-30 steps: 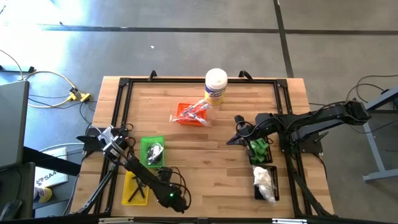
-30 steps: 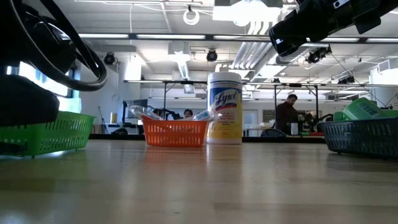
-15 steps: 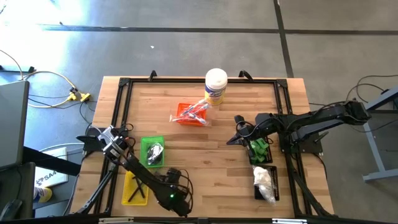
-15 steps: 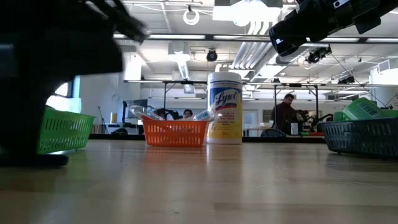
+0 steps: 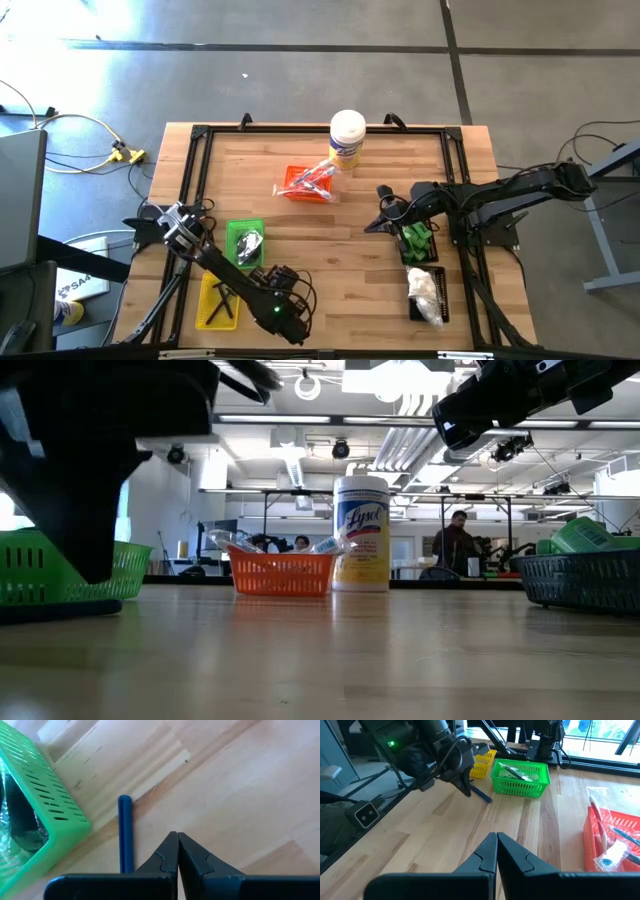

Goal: Pick & Place Travel size toiletries
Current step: Put the blue razor into the yellow bin

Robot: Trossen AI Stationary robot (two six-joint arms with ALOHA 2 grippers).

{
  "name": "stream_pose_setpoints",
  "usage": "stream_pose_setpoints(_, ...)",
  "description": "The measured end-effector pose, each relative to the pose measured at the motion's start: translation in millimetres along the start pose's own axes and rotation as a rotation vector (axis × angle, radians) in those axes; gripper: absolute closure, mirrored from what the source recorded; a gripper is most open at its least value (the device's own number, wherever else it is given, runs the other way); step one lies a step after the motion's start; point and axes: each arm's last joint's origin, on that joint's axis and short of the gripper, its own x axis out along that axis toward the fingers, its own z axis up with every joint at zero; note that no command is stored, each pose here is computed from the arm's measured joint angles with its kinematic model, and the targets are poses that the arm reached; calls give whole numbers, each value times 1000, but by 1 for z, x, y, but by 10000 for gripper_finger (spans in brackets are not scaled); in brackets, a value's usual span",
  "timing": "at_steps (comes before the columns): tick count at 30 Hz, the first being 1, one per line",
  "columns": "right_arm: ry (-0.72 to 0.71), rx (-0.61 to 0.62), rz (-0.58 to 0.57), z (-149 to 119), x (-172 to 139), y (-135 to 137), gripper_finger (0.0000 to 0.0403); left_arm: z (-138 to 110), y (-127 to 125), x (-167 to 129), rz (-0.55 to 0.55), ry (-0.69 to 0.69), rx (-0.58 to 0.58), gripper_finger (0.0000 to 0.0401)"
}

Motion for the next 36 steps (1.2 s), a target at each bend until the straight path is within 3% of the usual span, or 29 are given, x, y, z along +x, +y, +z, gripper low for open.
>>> stream_pose_setpoints(7,0,-4,0,0,0,0,400,5,7,-3,45,38,15,401)
stream_pose_setpoints(17,0,-4,0,0,0,0,400,0,20,-5,206,137,-140,401)
stream_pose_setpoints(26,1,-4,1,0,0,0,400,-14,11,26,308,187,-92,401)
stream_pose_setpoints(36,1,-4,0,0,0,0,400,-16,4,27,245,219,-113,401)
